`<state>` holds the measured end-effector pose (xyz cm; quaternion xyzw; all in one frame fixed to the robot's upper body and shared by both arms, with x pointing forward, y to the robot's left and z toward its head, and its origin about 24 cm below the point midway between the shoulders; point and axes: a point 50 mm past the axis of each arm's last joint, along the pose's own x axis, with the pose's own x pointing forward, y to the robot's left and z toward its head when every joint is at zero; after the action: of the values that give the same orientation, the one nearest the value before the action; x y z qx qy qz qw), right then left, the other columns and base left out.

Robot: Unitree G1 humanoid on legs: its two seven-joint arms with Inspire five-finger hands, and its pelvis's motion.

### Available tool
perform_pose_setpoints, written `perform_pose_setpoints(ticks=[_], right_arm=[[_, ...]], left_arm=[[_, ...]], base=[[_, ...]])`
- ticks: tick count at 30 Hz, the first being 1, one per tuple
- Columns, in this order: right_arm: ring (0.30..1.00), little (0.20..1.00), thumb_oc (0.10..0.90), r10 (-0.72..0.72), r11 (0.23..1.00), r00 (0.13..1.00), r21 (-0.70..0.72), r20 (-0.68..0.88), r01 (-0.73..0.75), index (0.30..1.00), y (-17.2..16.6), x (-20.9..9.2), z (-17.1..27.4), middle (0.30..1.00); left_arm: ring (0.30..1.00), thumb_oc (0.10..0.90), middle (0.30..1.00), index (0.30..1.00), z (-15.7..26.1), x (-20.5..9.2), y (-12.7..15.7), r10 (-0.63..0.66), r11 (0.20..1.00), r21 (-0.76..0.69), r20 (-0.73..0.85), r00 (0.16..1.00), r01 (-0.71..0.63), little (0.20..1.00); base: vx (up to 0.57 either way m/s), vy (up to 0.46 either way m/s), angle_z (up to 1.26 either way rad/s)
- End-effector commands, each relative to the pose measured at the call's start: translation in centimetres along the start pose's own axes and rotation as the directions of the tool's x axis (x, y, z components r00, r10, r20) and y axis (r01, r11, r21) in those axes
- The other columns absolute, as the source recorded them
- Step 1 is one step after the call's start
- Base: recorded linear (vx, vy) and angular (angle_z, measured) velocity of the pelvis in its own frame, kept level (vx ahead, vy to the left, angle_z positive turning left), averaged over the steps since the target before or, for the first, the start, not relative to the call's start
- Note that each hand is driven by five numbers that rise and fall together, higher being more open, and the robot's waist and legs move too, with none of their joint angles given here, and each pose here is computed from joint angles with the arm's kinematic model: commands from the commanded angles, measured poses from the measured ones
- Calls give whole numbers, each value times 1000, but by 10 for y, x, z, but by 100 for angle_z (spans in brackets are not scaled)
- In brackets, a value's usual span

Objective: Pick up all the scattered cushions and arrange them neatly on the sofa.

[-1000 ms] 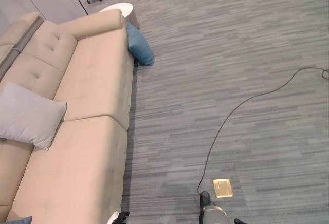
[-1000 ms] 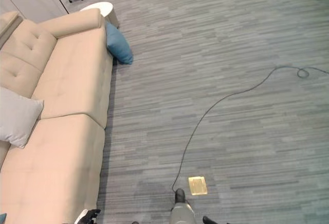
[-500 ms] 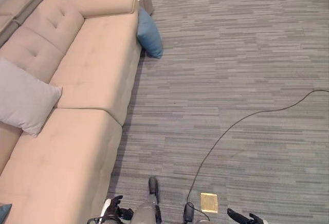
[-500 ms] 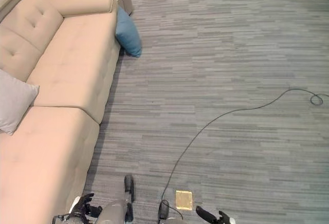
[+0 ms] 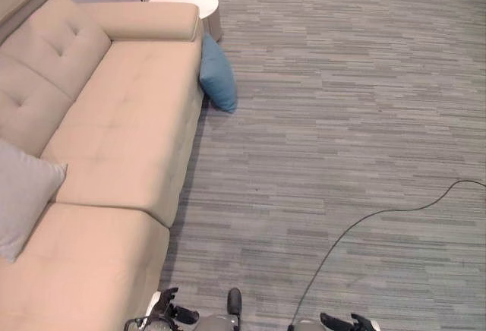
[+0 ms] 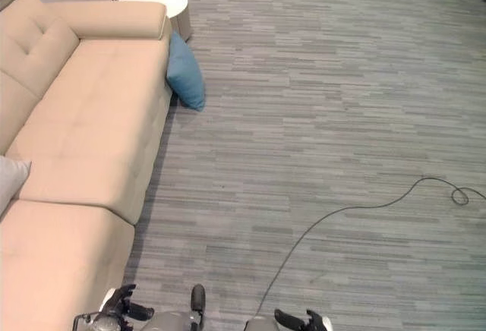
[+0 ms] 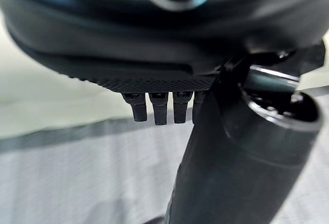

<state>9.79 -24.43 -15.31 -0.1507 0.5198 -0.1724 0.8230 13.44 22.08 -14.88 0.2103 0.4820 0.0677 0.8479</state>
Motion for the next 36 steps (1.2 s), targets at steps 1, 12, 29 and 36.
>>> perform_pose_setpoints(ticks=[1,12,29,36], right_arm=[[900,900,800,-32,998,999,-48,37,34,900,-19,3,3,900],[900,900,800,-55,992,998,-115,-14,53,900,-38,8,-1,900],[900,900,800,-204,970,978,-126,36,207,900,-98,14,17,900],[900,900,800,-44,983,997,-177,70,56,900,-39,10,19,900]], left_arm=[[900,800,900,900,-14,0,15,33,997,68,-28,999,-31,900],[900,800,900,900,-24,-4,8,1,999,51,-60,998,2,900],[900,800,900,900,-55,-13,10,11,997,74,-148,989,0,900],[900,800,900,900,-54,-12,7,-4,990,138,-148,989,25,900]], base=[[594,-163,27],[483,-245,56],[447,-35,-17],[430,212,-23]])
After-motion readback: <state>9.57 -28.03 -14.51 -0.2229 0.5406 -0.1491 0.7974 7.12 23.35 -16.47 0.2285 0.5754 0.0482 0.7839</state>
